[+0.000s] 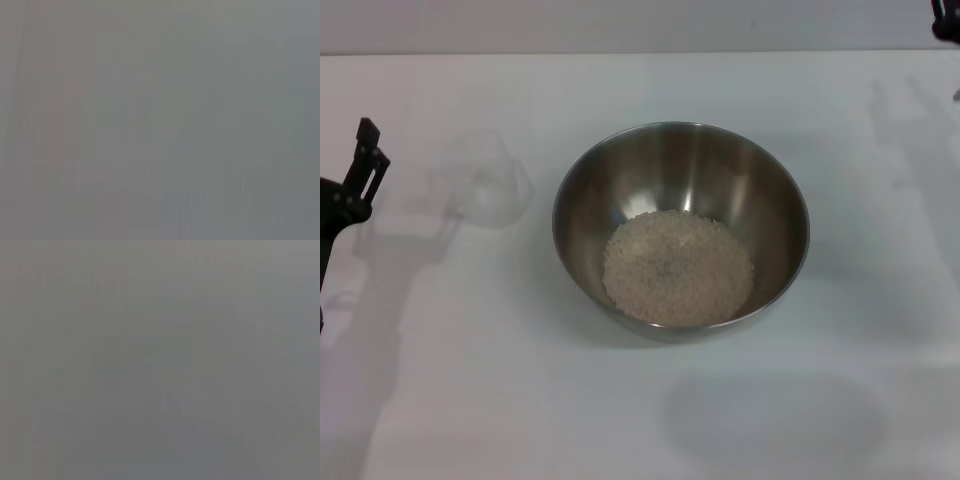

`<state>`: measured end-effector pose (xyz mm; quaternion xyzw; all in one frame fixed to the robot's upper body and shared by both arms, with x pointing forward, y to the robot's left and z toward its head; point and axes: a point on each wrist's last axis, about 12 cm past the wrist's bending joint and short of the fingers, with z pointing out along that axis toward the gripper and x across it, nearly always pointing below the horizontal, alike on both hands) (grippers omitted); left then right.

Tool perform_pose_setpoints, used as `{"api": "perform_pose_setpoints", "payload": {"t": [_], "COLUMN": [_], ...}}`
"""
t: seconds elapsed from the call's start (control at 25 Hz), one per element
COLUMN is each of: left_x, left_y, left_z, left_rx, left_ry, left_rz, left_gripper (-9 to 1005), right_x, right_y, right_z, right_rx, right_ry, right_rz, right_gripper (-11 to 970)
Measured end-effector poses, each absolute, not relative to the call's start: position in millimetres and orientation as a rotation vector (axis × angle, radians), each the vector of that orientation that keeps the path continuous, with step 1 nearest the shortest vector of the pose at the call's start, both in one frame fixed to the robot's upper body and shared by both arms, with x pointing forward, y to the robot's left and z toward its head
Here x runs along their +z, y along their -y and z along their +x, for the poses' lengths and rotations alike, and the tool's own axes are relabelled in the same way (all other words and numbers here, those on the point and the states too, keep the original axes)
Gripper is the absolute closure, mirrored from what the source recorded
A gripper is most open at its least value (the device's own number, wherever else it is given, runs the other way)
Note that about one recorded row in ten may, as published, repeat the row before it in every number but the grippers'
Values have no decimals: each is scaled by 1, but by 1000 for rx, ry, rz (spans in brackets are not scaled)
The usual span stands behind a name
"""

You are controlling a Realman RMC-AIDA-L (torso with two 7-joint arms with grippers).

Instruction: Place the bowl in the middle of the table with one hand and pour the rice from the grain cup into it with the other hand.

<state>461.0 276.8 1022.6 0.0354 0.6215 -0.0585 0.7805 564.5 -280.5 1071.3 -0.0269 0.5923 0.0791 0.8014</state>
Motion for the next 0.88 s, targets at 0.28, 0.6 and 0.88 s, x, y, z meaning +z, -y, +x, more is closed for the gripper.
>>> {"api": "perform_pose_setpoints", "payload": {"t": [0.28, 0.6, 0.88], "left_x": [1028, 1026, 1028], "left_y": [-279, -288, -292], "left_z": [477, 483, 482], "left_rx": [-114, -61, -44], "left_ry": [-1329, -1358, -1344], "left_rz": [103, 7, -55], "left_gripper": [137, 137, 137], "right_x": [1058, 1055, 1057], "right_y": [290, 294, 297], "right_z": [548, 546, 547], "right_rx": [149, 125, 71], "right_ry": [-1309, -1324, -1308], "right_rz": [-30, -30, -35], "right_gripper": [364, 228, 228]}}
